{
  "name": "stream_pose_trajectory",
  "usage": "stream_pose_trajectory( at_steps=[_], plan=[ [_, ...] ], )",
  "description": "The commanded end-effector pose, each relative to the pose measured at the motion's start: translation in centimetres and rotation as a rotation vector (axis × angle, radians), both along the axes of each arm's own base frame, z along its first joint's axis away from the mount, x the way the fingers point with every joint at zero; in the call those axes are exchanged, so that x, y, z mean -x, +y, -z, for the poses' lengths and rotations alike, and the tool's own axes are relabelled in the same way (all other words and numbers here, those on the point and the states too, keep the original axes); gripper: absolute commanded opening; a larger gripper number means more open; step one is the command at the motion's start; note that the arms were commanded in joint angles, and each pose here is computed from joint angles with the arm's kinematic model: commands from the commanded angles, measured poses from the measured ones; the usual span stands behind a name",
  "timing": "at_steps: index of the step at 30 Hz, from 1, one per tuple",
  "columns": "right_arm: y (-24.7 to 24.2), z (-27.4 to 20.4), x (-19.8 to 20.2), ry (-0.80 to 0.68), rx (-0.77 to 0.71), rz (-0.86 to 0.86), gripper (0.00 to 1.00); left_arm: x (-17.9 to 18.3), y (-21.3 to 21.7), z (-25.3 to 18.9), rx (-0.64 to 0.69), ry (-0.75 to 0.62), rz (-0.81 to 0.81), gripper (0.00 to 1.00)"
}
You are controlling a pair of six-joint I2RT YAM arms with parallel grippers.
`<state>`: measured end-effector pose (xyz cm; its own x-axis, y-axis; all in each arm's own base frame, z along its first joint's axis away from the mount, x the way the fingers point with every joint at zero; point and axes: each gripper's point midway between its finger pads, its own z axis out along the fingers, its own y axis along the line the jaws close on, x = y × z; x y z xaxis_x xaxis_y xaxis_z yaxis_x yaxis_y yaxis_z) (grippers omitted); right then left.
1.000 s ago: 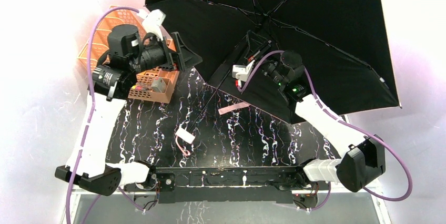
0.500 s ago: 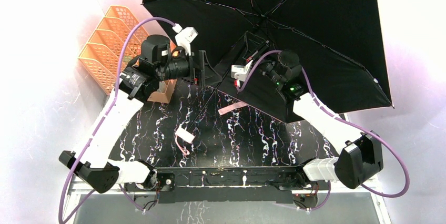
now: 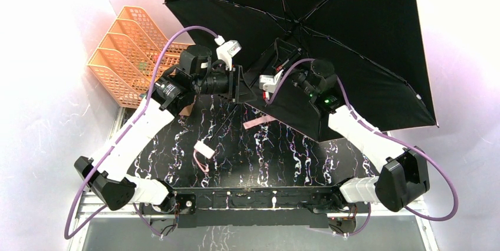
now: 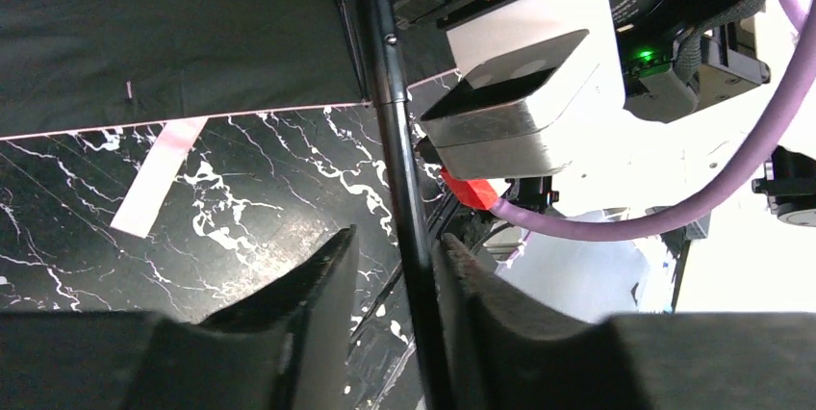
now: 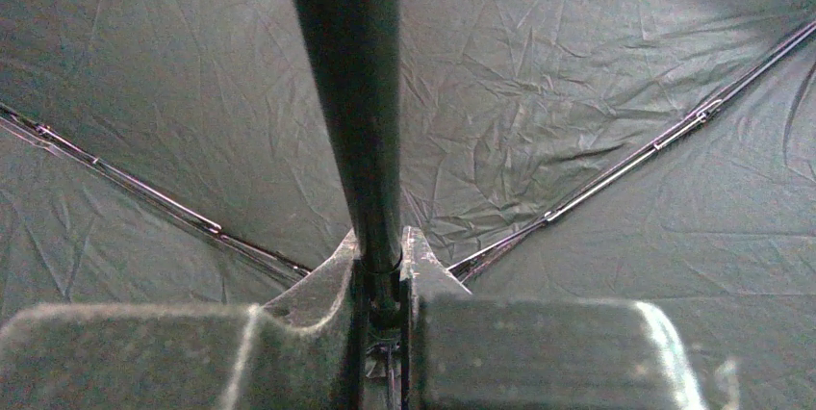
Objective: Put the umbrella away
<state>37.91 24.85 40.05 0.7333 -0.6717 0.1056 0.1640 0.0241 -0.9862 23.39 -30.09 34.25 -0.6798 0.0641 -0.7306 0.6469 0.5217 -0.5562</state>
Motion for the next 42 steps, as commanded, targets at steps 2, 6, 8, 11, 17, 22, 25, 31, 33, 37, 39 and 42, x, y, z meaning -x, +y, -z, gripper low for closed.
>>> stream_pose_trajectory(
  at_steps=[2, 6, 8, 11, 17, 22, 25, 31, 33, 37, 39, 42],
  plan=[
    [-0.8, -4.1, 2.2, -0.112, -0.062, -0.028, 0.20, -0.4, 0.3, -0.6, 0.006, -0.034, -0.026, 0.21],
    [-0.9, -4.4, 2.6, -0.113, -0.054, -0.030, 0.47, -0.5, 0.5, -0.1, -0.004, -0.026, -0.046, 0.01],
    [-1.0, -4.4, 3.0, -0.105, -0.055, -0.037, 0.60, -0.4, 0.8, 0.0, -0.006, -0.031, -0.058, 0.00],
    [-1.4, -3.6, 3.7, -0.062, -0.059, -0.048, 0.67, -0.4, 1.3, -0.2, -0.003, -0.055, -0.078, 0.00],
    [-1.7, -2.3, 7.5, 0.218, -0.366, -0.224, 0.70, -0.8, 2.5, 1.0, -0.011, -0.073, -0.158, 0.00],
    [-2.8, -0.4, 9.7, 0.569, -0.737, -0.298, 0.72, -1.1, 2.8, 2.7, -0.026, -0.043, -0.196, 0.00],
    [-3.5, 0.4, 10.4, 0.807, -0.983, -0.307, 0.72, -1.2, 3.0, 3.8, -0.043, -0.026, -0.210, 0.00],
    [-3.6, 1.7, 9.6, 1.289, -1.484, -0.227, 0.73, -0.8, 3.2, 5.7, -0.056, -0.002, -0.212, 0.00],
    [-3.1, 2.8, 8.6, 1.457, -1.689, -0.170, 0.71, -0.6, 3.2, 6.2, -0.058, 0.008, -0.210, 0.00],
    [-1.2, 3.7, 8.1, 1.657, -1.827, -0.190, 0.70, -0.6, 3.0, 6.8, -0.058, 0.022, -0.208, 0.00],
    [-0.8, 3.1, 7.9, 1.693, -1.891, -0.261, 0.70, -0.6, 2.8, 6.9, -0.056, 0.027, -0.204, 0.00],
    [-0.3, 2.0, 7.4, 1.711, -1.940, -0.360, 0.70, -0.8, 2.5, 7.2, -0.049, 0.032, -0.200, 0.00]
  ],
)
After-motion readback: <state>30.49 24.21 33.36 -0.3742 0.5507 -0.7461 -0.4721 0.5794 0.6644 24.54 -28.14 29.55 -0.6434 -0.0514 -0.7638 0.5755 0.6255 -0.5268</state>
